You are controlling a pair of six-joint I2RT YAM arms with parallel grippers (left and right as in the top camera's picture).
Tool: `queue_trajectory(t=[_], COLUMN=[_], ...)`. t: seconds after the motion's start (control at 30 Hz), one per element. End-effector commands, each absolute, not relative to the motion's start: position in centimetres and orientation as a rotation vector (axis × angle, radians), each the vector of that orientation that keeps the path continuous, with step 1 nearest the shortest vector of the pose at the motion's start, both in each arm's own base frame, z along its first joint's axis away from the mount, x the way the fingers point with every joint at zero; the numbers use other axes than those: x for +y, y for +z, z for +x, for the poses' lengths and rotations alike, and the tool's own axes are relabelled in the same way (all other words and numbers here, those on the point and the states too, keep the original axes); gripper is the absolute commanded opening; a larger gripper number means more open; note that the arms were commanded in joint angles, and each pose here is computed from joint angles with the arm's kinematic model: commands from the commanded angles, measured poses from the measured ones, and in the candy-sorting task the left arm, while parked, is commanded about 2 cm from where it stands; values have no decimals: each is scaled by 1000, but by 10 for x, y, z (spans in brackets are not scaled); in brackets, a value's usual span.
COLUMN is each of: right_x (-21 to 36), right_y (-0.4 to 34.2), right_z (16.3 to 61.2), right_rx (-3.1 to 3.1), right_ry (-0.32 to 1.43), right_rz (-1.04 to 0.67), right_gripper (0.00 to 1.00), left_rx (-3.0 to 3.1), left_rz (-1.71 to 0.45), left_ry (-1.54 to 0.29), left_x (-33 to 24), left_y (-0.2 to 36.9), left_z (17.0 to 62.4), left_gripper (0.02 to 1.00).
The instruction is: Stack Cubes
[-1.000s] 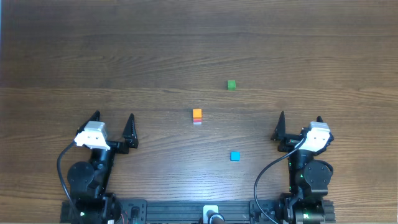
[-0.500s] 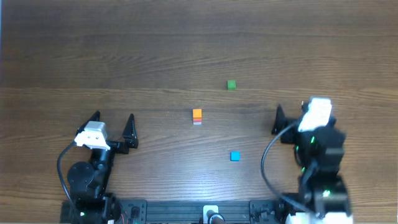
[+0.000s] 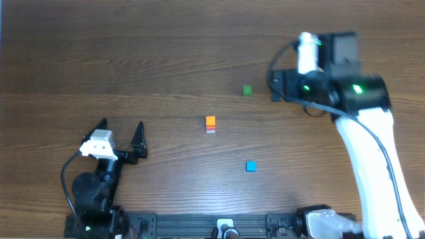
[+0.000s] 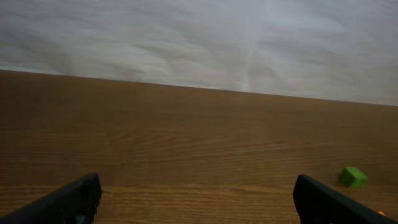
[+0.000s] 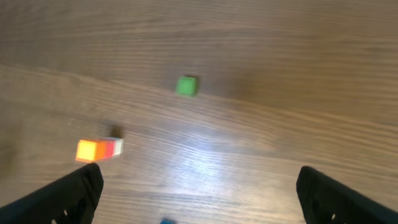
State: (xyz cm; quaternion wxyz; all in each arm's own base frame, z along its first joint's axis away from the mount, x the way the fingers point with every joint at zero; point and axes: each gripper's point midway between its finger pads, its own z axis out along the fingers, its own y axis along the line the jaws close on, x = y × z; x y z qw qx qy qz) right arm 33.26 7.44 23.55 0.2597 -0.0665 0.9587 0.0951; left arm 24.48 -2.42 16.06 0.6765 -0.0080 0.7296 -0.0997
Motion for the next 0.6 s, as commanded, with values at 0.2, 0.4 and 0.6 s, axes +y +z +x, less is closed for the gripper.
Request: queue_trajectory(t=[0.2,0.4,0.6], right_x=[133,158,166], right_y=[205,166,122], right_z=[345,348,355], right_rx=[2841,2966,3068], right_ry=[305,281,239], right_rz=[-156,-204,-198], right_gripper=[993,993,993], left_rx=[1637,1637,1637], left_rz=[-2,-3,-3], left_ry=[-216,-216,-216], left_x=[-25,-25,-25], left_y=[160,160,160], left_z=[245,245,245], left_gripper=[1000,1000,1000])
